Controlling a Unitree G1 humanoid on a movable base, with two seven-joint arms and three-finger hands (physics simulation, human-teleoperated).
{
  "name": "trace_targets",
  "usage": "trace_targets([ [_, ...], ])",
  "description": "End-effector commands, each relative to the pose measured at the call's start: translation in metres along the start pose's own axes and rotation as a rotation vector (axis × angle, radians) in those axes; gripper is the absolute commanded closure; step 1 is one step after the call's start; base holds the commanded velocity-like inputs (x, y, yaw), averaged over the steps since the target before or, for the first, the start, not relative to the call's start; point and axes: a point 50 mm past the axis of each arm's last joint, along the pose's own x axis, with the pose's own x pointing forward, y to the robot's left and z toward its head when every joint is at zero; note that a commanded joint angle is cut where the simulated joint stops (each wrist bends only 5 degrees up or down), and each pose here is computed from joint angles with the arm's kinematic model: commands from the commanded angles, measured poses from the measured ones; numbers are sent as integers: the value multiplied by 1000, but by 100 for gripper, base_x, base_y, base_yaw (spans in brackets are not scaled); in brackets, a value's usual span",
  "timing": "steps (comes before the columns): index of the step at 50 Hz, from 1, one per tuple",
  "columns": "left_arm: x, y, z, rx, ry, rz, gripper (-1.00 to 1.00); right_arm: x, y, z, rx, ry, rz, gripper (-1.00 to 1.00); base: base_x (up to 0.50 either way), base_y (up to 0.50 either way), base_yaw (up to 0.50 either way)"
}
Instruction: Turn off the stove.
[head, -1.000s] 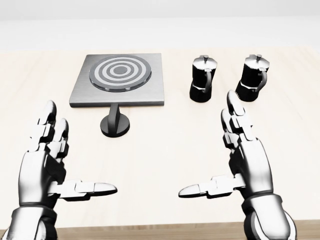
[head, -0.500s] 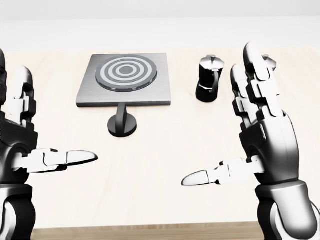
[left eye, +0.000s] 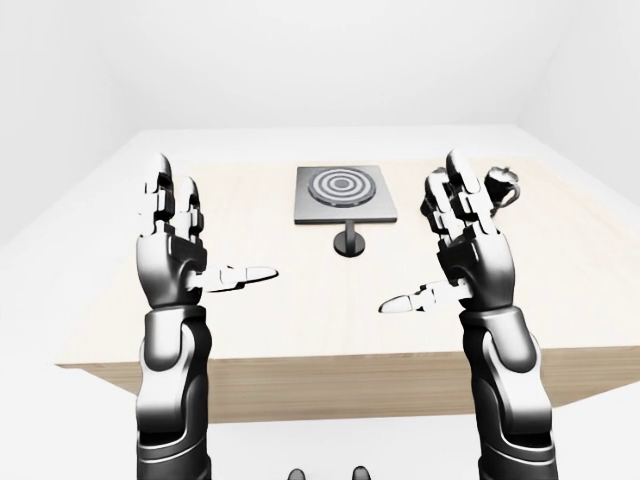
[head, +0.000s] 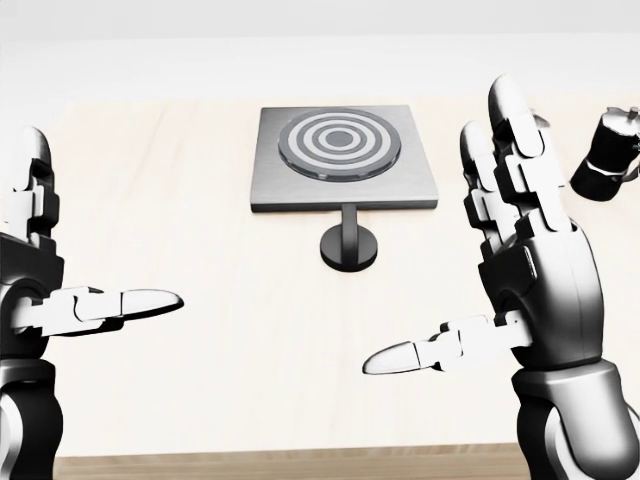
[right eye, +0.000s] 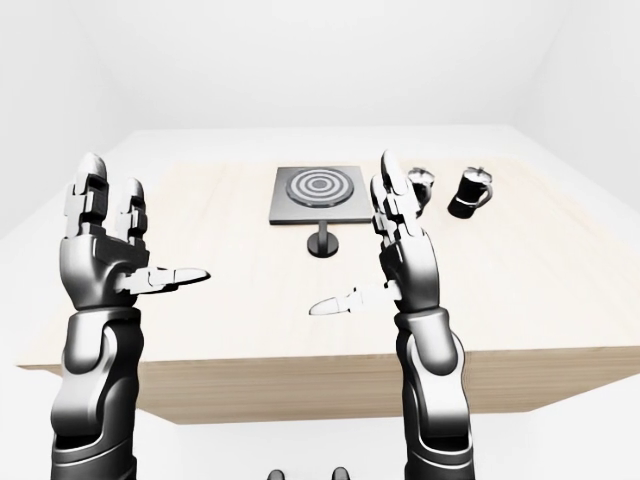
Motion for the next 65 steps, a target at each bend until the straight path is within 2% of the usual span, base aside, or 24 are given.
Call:
trace_targets([
  [1,0,2,-3,2,11,7,-99,-1,0,-2,-9,13,-2,-100,0,50,0],
  [12,-1,3,-4,1,19,12,-99,-3,1,1,9,-1,17,-100,0,3,0],
  [49,-1,5,-3,-10,15,24,-99,-5,5,-1,32,7,37,-100,50,-1,0],
  [55,0,6,-3,-10,16,27,-99,-4,3,-2,34,9,17,-100,50,0,0],
  [65,-1,7,-5,-8,24,29,-99,-7,1,-18,-42,94,-35,-100,3,0,0],
])
